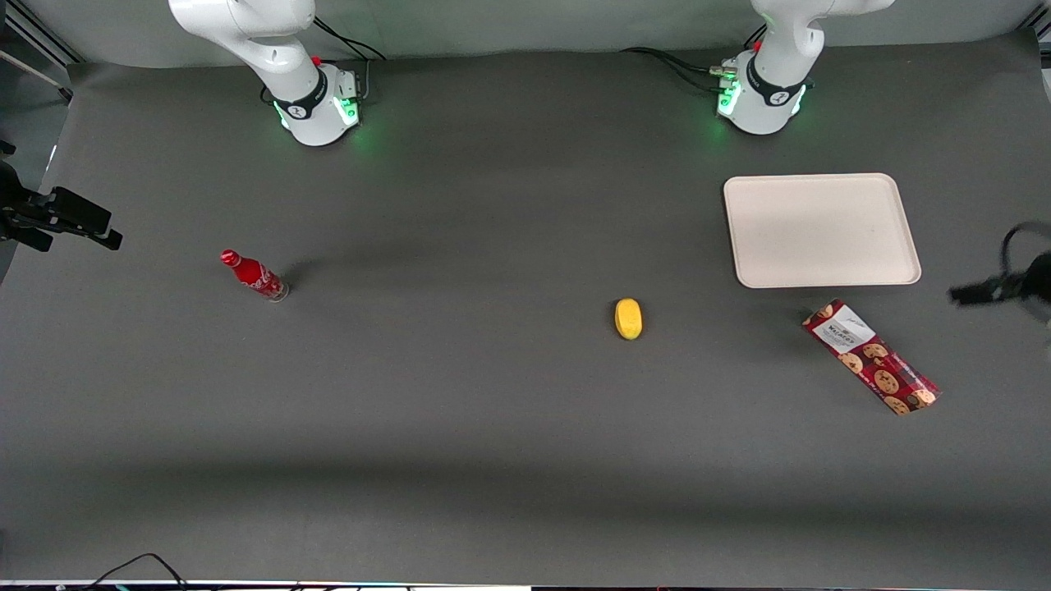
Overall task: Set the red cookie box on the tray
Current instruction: 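Lower the left gripper onto the red cookie box and close on it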
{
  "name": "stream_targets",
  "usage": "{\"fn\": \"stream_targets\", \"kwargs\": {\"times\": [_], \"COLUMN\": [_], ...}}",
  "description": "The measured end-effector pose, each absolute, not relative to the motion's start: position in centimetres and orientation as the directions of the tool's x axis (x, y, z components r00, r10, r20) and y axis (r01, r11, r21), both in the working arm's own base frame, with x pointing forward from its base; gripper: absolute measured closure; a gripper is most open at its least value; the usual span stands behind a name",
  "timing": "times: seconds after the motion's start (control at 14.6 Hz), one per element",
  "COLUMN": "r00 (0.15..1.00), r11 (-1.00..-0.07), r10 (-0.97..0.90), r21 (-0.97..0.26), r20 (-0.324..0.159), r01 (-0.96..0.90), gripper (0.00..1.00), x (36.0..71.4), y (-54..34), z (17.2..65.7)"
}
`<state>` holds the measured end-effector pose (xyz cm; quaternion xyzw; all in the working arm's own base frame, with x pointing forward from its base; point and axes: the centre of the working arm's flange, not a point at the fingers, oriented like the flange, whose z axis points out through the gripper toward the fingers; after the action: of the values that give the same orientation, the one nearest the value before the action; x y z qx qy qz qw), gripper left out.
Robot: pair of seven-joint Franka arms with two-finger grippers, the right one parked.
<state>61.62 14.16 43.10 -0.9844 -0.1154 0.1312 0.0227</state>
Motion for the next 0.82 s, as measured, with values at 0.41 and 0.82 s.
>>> {"fn": "stream_targets", "kwargs": {"times": [0.41,0.82], "r00": [0.95,0.939], "r11": [-0.962,-0.94], "r10": [0.273,0.342], "r21": [-0.044,-0.03], "r20": [-0.15,-0.045], "r01": [0.27,0.341], "gripper": [0.0,0.47], "x": [67.4,68.6], "y": [14.3,15.0], "z": [26.3,21.7]}}
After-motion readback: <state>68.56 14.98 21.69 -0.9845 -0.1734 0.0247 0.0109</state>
